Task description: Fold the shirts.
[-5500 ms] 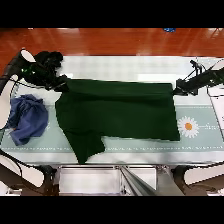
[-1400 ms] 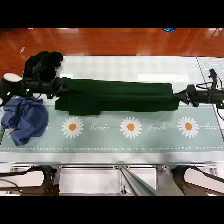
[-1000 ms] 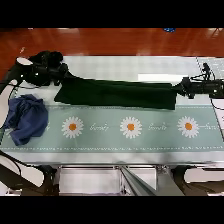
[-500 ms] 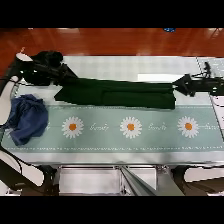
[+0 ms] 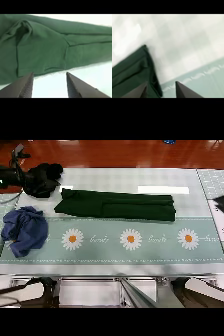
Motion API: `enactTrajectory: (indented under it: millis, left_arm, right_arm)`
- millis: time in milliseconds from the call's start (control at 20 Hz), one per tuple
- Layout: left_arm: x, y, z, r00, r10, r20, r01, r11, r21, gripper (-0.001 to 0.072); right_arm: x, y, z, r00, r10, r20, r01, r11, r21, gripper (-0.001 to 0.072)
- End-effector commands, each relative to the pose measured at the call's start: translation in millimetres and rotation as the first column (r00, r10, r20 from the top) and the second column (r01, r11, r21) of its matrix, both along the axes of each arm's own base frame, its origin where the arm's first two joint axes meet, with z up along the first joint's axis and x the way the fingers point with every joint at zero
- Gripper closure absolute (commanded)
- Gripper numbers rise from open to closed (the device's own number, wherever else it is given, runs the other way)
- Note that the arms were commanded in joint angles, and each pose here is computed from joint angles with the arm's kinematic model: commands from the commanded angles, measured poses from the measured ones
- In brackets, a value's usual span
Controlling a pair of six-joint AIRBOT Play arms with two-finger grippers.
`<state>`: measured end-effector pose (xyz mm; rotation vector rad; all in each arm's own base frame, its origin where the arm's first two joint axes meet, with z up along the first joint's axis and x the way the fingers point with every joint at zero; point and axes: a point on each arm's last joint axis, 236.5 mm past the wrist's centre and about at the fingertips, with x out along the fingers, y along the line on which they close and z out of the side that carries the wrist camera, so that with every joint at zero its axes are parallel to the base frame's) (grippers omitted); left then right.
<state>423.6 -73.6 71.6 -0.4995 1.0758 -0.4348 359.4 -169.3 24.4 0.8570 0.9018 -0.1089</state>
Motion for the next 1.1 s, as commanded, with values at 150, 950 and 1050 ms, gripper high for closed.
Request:
enactTrajectory:
  millis: [150, 950, 1050]
  left_arm:
    - [-72.2, -43.8, -60.7, 1.000, 0.006, 0.030, -0.008, 0.998, 0.060, 0.0207]
    - [-77.6, -48.6, -69.4, 1.000, 0.011, -0.008, -0.011, 0.999, 0.049, 0.0226]
    - [-77.5, -48.6, -69.4, 1.000, 0.012, -0.008, -0.011, 0.999, 0.048, 0.0670]
  right_arm:
    - [-8.5, 47.7, -90.0, 0.991, -0.005, -0.135, 0.043, 0.961, 0.273, 0.0303]
    - [98.1, 196.4, -101.8, 0.920, 0.383, -0.080, -0.346, 0.891, 0.295, 0.0686]
    - [90.1, 200.6, -79.1, 0.898, 0.437, -0.055, -0.409, 0.873, 0.266, 0.0686]
